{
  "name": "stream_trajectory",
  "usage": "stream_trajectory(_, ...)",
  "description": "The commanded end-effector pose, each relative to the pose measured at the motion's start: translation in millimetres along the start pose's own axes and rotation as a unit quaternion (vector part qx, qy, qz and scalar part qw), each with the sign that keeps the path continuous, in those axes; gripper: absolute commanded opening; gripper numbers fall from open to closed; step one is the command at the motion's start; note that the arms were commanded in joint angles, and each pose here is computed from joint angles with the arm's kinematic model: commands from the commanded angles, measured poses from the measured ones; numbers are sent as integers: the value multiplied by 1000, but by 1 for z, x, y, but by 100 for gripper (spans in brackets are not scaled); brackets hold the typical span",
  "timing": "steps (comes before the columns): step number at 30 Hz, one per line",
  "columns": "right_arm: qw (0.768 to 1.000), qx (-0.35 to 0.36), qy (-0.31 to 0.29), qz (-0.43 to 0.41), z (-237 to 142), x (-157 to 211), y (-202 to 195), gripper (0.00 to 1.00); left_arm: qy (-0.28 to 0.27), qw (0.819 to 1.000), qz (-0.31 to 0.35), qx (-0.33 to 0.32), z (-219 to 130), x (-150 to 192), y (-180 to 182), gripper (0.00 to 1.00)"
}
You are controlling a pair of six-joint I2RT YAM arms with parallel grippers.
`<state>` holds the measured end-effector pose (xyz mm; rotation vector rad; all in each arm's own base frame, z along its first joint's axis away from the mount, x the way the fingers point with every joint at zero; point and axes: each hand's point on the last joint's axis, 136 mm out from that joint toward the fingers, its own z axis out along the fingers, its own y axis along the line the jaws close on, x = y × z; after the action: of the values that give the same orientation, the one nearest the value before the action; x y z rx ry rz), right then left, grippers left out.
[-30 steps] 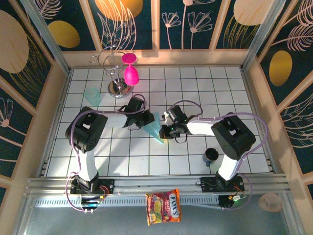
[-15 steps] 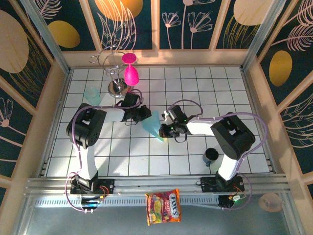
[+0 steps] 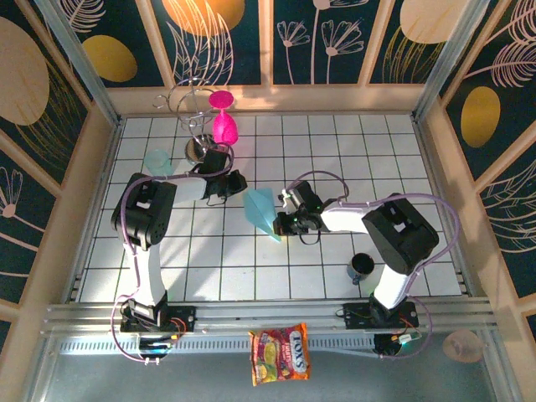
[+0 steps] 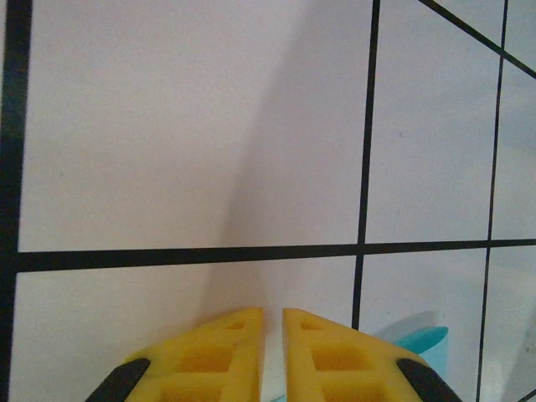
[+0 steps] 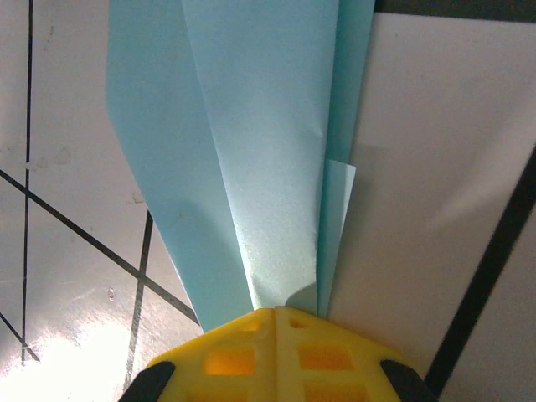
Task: Fold a paper plane with a square sheet of paper (pick it up from the middle)
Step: Fourth fold the wing at the center of the table, then pick up the paper from the center of the table.
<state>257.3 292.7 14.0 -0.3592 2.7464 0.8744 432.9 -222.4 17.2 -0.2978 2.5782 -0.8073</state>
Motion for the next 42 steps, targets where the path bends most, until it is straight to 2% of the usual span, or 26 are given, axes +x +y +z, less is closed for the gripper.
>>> stream_trajectory(1, 989, 109, 96, 36, -2, 64, -59, 0, -11, 1000, 9, -5, -8, -3, -1, 16)
stream_trajectory(3, 995, 72, 66, 30, -7, 43, -39, 0, -22, 1000, 3, 8, -20, -5, -9, 16)
stream_trajectory(5, 1000, 12, 10, 24, -17, 5, -7, 5, -38, 999, -12, 30, -34, -5, -17, 17)
stream_trajectory(9, 990, -98, -103, 21, -58, -62, 43, 18, -61, 994, -53, 68, -61, 9, -20, 23)
stream_trajectory(12, 981, -122, -149, 22, -76, -83, 46, 31, -78, 989, -80, 99, -80, 18, -24, 28)
stream_trajectory(17, 985, -107, -129, 25, -62, -87, 19, 38, -79, 982, -103, 134, -95, 37, -26, 35)
stream_trajectory(23, 989, -114, -89, 10, -37, -88, 10, 39, -62, 979, -114, 158, -99, 57, -31, 41)
stream_trajectory(40, 985, -166, -41, -1, -4, -84, 14, 19, -42, 975, -119, 181, -96, 70, -40, 44)
stream_trajectory(42, 984, -171, -42, -3, -4, -85, 16, 14, -40, 975, -118, 184, -96, 71, -41, 44)
